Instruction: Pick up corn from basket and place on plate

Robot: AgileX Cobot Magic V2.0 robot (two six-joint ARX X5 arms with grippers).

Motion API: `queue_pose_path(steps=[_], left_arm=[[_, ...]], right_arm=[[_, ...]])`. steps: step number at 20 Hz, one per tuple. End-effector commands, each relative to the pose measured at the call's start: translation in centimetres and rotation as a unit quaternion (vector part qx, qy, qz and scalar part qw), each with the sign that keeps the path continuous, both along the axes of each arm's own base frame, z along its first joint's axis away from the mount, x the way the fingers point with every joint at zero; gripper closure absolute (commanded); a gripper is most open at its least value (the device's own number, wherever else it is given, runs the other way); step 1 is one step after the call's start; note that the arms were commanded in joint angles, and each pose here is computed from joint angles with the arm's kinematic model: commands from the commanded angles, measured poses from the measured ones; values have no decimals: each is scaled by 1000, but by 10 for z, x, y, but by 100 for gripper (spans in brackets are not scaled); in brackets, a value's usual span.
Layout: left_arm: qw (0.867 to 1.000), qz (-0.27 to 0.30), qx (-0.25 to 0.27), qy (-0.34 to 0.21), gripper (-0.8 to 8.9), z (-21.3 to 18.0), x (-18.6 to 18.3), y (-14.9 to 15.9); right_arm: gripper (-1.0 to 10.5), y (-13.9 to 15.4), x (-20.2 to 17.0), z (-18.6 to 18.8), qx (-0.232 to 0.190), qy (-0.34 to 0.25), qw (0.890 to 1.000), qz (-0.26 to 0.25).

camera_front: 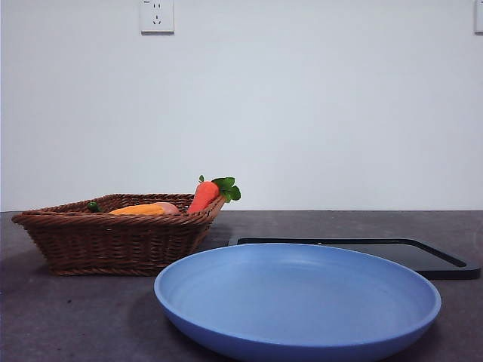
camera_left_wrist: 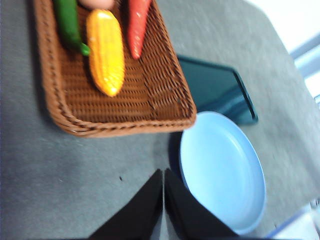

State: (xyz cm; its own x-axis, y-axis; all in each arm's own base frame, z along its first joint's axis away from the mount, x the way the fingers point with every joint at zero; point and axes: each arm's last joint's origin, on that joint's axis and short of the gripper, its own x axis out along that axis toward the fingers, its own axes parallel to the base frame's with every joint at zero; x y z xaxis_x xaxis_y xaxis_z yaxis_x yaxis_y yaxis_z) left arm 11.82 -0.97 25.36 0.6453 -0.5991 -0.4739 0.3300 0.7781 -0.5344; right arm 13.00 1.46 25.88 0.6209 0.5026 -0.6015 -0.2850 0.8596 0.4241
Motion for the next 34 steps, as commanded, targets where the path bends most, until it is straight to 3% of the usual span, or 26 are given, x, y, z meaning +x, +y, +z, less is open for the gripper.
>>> queue_pose_path(steps=[1,3,8,13,24,34], left_arm=[[999,-45,30,-11,806,13,8,-4],[997,-71,39,1,806,15,13,-8],[994,-96,45,3,793,14,17,-13],[995,-92,42,-1,408,17,18,-13],[995,-88,37,-1,400,17,19,-13],[995,-88,37,-3,400,18,19,-13]], right_arm=[[945,9,9,11,-30,-6,998,61],[945,18,14,13,-39,4,995,96],[943,28,18,8,-58,20,991,115],[669,28,18,8,-54,22,992,111],[663,33,36,-2,-41,58,992,102],[664,71,97,-69,-49,150,977,141]])
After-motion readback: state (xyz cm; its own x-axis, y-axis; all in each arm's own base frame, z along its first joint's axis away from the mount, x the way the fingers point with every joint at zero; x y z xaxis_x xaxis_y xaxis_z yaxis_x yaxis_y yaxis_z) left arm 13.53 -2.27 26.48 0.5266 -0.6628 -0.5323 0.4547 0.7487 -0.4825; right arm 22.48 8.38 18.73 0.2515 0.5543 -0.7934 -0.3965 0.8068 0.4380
